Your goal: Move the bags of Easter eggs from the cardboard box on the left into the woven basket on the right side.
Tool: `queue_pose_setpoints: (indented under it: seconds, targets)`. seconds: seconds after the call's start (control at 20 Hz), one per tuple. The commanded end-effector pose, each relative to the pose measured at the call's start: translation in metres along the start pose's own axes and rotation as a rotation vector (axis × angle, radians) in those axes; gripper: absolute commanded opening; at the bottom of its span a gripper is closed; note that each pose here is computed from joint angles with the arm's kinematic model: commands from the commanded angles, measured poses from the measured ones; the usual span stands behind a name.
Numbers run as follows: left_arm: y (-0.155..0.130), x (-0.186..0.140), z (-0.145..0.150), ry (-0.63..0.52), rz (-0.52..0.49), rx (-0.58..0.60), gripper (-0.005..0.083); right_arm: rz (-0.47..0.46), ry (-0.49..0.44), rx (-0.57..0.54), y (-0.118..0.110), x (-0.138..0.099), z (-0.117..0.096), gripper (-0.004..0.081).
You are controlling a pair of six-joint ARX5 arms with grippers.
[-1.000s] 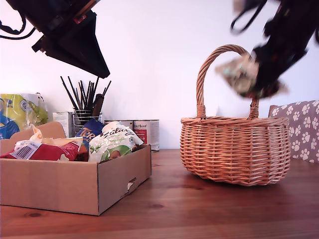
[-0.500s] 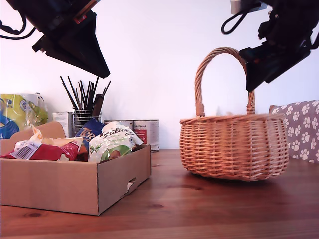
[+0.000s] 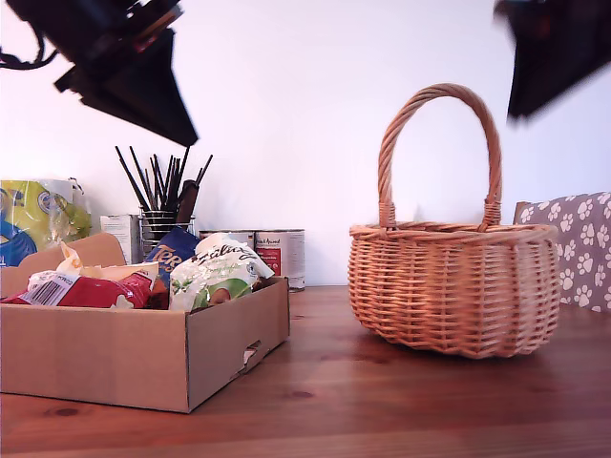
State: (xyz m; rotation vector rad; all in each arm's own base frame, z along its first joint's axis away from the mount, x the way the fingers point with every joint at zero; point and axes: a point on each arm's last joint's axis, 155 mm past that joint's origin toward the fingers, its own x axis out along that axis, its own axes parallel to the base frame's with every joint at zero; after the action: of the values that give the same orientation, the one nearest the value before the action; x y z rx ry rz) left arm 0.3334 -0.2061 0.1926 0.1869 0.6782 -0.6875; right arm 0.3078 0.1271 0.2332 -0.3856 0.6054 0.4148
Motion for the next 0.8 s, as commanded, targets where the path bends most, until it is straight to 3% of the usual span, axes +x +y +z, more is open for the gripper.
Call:
queue_pose_setpoints:
  seconds: [0.0, 0.2, 0.35, 0.55, 0.75]
  targets:
    - [0.006, -0.004, -0.002, -0.003, 0.014, 0.014, 0.0025, 0.022, -0.027, 0.011, 0.006, -0.015, 0.005, -0.0013]
    - [0.025, -0.008, -0.017, 0.048, 0.048, 0.022, 0.0028, 0.149, -0.087, 0.001, 0.031, -0.047, 0.006, -0.0013]
    - [0.040, -0.013, -0.032, 0.101, 0.062, 0.096, 0.0058, 0.183, -0.146, 0.020, 0.041, -0.068, 0.002, -0.0013]
    - [0.035, -0.013, -0.010, -0.004, -0.006, 0.110, 0.0068, 0.194, -0.160, 0.067, 0.049, -0.076, -0.029, -0.0013]
    - [0.028, 0.000, 0.009, -0.090, -0.066, 0.270, 0.0194, 0.195, -0.153, 0.082, 0.051, -0.079, -0.039, -0.0013]
